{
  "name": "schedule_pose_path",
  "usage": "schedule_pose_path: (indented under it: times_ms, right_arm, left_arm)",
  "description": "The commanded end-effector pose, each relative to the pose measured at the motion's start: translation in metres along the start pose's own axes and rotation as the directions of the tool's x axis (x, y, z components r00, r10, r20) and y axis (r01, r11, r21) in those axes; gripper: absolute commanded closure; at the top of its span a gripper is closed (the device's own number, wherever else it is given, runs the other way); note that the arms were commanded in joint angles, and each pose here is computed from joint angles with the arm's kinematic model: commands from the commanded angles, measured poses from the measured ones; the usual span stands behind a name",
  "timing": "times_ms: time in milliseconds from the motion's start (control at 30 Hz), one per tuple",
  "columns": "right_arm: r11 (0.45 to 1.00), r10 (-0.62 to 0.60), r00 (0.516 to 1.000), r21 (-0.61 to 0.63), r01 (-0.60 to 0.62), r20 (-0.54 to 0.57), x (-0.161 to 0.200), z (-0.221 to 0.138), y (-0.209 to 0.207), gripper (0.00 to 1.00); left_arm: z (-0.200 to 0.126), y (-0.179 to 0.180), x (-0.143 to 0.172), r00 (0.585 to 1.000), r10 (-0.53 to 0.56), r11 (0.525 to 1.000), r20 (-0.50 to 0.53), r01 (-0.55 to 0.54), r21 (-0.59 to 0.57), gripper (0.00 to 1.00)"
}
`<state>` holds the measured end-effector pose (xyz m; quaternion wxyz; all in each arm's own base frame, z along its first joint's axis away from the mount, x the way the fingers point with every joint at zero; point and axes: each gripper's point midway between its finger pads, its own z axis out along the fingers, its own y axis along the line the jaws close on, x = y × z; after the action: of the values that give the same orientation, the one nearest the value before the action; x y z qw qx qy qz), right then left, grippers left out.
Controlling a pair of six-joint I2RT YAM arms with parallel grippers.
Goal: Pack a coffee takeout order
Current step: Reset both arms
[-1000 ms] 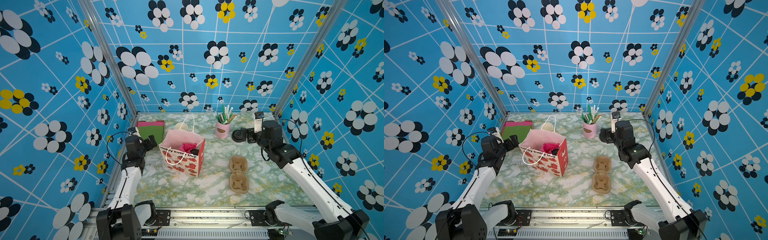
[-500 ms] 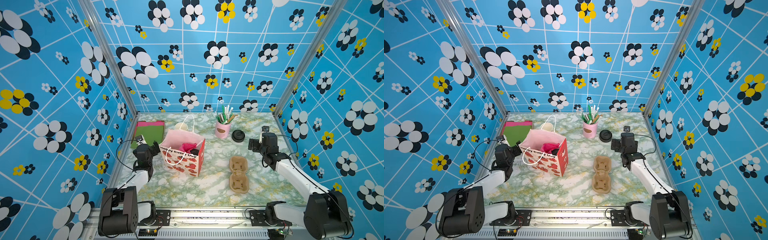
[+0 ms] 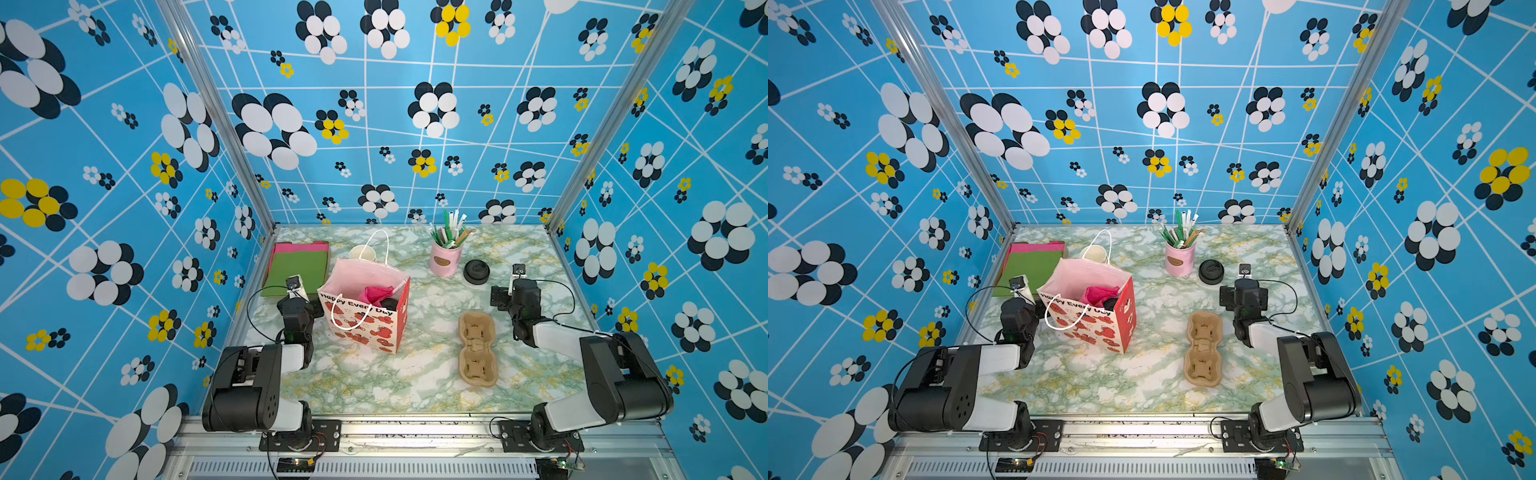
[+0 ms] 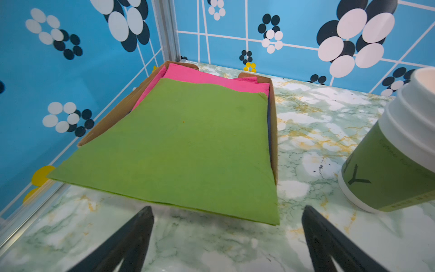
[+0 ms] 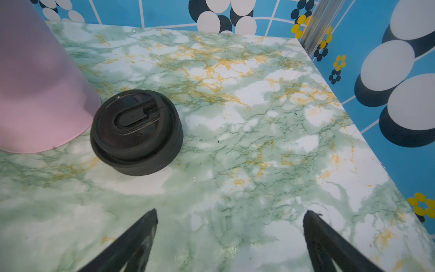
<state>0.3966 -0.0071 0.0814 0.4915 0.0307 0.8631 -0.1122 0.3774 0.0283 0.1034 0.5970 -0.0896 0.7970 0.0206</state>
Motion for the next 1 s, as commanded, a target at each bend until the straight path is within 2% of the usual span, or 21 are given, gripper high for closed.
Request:
schedule_pose_path:
  times_ms: [0, 167, 200, 300, 400, 967]
  right_arm:
    - [0.998, 0.056, 0.993, 0.001, -0.057, 0.107, -0.020, 0.000, -0.013, 0.01]
    - [0.993, 0.105, 0.983, -0.068, -0.096, 0.149, -0.009, -0.005, -0.014, 0.01]
    - [0.991, 0.123, 0.971, -0.073, -0.110, 0.203, -0.011, -0.006, -0.015, 0.01]
    - [0.992, 0.112, 0.982, -0.079, -0.101, 0.150, -0.008, -0.004, -0.013, 0.01]
    - [0.991, 0.117, 0.976, -0.079, -0.104, 0.181, -0.010, -0.004, -0.014, 0.01]
    - [0.992, 0.114, 0.979, -0.077, -0.102, 0.170, -0.009, -0.004, -0.014, 0.01]
  left_arm:
    - [0.002, -0.016, -0.001, 0.997, 0.063, 0.996, 0.047, -0.067, 0.067, 0.01]
    - [0.008, -0.023, 0.002, 0.996, 0.091, 0.992, 0.022, -0.092, 0.084, 0.01]
    - [0.010, -0.024, 0.004, 0.996, 0.094, 0.991, 0.006, -0.095, 0.089, 0.01]
    - [0.016, -0.024, 0.004, 0.995, 0.099, 0.992, -0.027, -0.096, 0.077, 0.01]
    - [0.016, -0.024, 0.004, 0.995, 0.100, 0.992, -0.030, -0.098, 0.077, 0.01]
    - [0.017, -0.025, 0.004, 0.994, 0.107, 0.992, -0.029, -0.105, 0.073, 0.01]
